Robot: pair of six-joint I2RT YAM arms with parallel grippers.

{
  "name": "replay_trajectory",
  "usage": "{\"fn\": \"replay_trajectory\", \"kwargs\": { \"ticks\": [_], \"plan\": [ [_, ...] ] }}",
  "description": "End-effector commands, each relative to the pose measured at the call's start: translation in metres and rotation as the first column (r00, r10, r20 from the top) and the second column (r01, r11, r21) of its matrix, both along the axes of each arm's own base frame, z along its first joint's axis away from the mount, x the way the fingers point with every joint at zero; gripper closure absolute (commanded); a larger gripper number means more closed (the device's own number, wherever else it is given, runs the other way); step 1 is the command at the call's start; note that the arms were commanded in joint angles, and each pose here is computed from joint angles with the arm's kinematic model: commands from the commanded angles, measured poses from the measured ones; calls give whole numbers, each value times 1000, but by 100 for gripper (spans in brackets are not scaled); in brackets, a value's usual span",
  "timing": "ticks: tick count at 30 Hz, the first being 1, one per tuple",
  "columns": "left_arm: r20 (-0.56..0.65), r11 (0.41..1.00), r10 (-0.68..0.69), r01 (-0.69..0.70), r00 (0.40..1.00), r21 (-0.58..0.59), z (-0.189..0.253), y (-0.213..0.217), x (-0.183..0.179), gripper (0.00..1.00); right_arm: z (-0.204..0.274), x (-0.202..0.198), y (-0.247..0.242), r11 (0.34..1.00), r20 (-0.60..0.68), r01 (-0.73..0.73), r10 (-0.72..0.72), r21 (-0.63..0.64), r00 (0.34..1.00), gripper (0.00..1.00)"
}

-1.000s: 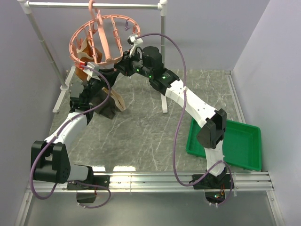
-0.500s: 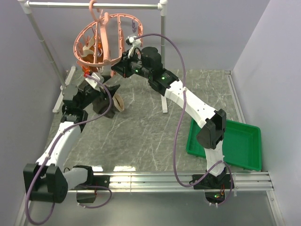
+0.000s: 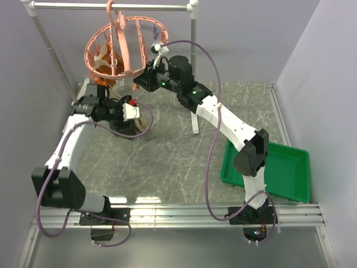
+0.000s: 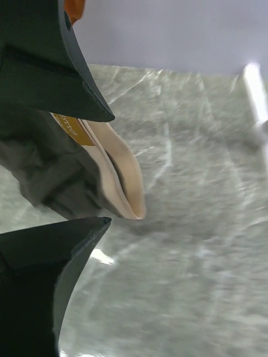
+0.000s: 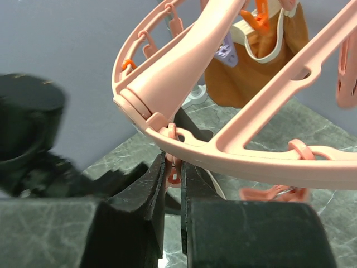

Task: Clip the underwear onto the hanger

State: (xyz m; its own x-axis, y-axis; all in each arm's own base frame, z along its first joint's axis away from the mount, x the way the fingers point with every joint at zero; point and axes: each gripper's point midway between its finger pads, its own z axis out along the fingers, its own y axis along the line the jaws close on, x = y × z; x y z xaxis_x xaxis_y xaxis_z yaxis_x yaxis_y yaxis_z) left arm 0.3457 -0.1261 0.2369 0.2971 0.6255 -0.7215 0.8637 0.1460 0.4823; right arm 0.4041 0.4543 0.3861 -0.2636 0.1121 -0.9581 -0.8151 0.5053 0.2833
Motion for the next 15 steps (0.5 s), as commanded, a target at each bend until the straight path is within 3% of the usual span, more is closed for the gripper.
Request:
{"fn": "replay_trajectory", "kwargs": {
  "ticks": [1,8,15],
  "plan": [
    [22,970,-133,125,991,209,-3,10,-4,25,40,-13,-10,998,59,-20,16,65,998,100],
    [-1,882,-231,210,973,422,-29,0,0,21,42,-11,-13,998,66,-17,13,67,998,100],
    [-48,806,-211,202,976,556,-49,-14,4,19,45,-11,-15,998,74,-18,13,66,997,100]
  ]
}}
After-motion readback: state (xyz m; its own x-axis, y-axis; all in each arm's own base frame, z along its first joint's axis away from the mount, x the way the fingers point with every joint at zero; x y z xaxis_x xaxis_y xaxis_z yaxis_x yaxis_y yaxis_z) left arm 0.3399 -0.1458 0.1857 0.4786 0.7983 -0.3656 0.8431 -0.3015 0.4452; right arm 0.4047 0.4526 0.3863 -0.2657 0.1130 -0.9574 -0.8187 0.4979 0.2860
